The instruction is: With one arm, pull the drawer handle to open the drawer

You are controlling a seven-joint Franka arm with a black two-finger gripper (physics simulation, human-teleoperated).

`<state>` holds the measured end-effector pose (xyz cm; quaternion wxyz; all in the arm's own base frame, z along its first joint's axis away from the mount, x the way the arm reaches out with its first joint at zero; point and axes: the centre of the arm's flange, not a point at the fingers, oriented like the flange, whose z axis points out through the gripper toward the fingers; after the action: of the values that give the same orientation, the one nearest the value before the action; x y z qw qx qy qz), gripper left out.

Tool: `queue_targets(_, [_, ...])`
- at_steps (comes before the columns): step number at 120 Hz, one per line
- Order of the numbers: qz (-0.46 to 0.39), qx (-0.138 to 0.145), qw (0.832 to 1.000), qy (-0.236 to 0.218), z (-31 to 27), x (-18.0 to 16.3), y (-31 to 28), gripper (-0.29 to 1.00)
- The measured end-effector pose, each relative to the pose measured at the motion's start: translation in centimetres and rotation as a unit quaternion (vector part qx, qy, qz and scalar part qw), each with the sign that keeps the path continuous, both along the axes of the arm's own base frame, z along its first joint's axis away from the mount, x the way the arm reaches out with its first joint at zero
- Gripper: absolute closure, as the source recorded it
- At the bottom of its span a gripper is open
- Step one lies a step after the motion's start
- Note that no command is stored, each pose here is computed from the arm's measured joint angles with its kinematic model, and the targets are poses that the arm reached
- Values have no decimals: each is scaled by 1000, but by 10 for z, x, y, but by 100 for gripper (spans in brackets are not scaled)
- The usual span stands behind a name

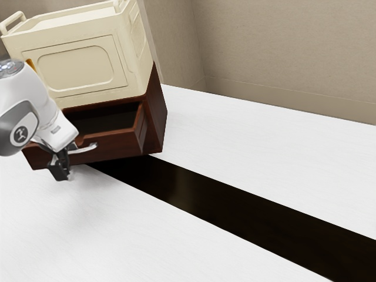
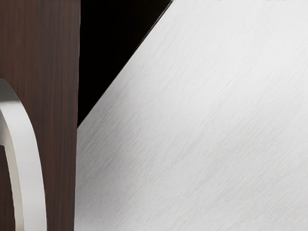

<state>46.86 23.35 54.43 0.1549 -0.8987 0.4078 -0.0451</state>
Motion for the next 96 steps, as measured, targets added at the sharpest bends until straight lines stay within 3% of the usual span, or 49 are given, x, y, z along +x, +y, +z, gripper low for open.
queue_targets(67, [1,0,1000,-13,12,-19,4,0])
queue_targets(96, [0,9,999,-46,64,-17,1,0])
